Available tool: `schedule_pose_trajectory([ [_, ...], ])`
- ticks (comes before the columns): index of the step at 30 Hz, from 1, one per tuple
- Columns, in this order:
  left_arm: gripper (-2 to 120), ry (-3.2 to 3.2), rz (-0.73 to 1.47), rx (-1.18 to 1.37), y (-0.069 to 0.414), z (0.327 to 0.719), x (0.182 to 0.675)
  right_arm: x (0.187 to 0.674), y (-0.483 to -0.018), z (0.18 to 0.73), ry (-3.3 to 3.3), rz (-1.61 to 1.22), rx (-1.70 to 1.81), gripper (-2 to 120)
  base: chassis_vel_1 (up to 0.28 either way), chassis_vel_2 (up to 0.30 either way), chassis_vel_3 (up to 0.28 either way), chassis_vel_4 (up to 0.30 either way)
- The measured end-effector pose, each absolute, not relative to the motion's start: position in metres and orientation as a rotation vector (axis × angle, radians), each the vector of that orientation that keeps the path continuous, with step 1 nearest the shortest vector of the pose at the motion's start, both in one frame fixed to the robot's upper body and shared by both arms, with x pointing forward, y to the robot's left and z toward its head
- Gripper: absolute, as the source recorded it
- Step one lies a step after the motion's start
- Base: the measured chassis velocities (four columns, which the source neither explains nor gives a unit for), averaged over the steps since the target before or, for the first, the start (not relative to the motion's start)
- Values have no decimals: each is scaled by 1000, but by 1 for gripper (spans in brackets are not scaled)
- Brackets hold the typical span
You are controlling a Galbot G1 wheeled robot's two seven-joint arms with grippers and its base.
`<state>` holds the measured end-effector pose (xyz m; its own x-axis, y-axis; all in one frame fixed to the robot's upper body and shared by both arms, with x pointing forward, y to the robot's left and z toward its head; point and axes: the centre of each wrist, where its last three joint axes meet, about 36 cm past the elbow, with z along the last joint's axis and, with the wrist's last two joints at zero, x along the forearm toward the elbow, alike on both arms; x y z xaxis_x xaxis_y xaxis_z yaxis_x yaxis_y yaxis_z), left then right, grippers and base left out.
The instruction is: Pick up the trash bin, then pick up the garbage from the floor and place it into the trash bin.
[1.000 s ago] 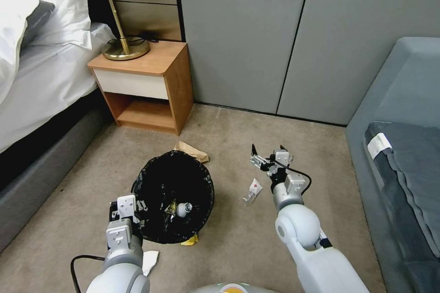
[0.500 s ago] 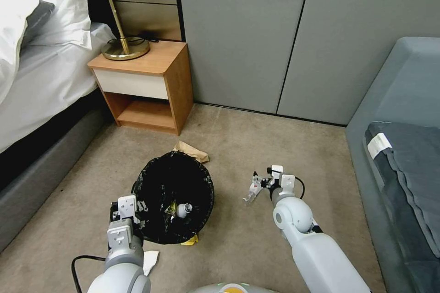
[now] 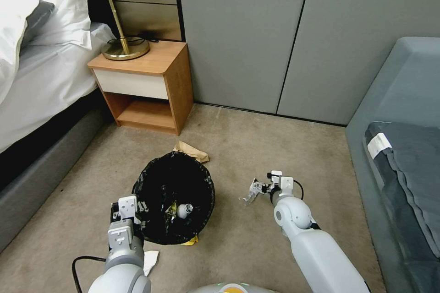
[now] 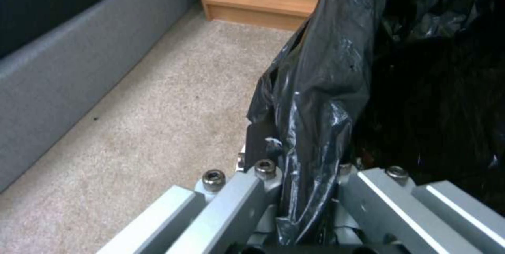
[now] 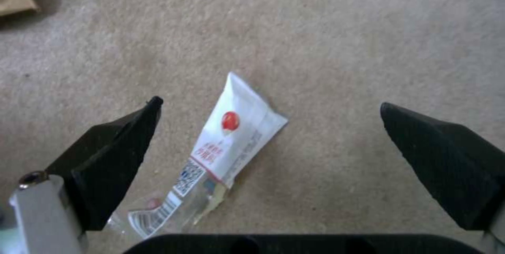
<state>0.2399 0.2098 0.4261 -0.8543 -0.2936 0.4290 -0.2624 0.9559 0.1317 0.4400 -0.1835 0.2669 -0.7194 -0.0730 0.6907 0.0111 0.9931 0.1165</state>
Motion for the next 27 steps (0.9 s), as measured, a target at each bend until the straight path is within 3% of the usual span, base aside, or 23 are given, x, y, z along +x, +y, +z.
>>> schedule_pose_trajectory([
  [27,0,-2646,-100,393,207,424,237,442,-175,210,-2298,-127,61,100,0,0,0,0],
])
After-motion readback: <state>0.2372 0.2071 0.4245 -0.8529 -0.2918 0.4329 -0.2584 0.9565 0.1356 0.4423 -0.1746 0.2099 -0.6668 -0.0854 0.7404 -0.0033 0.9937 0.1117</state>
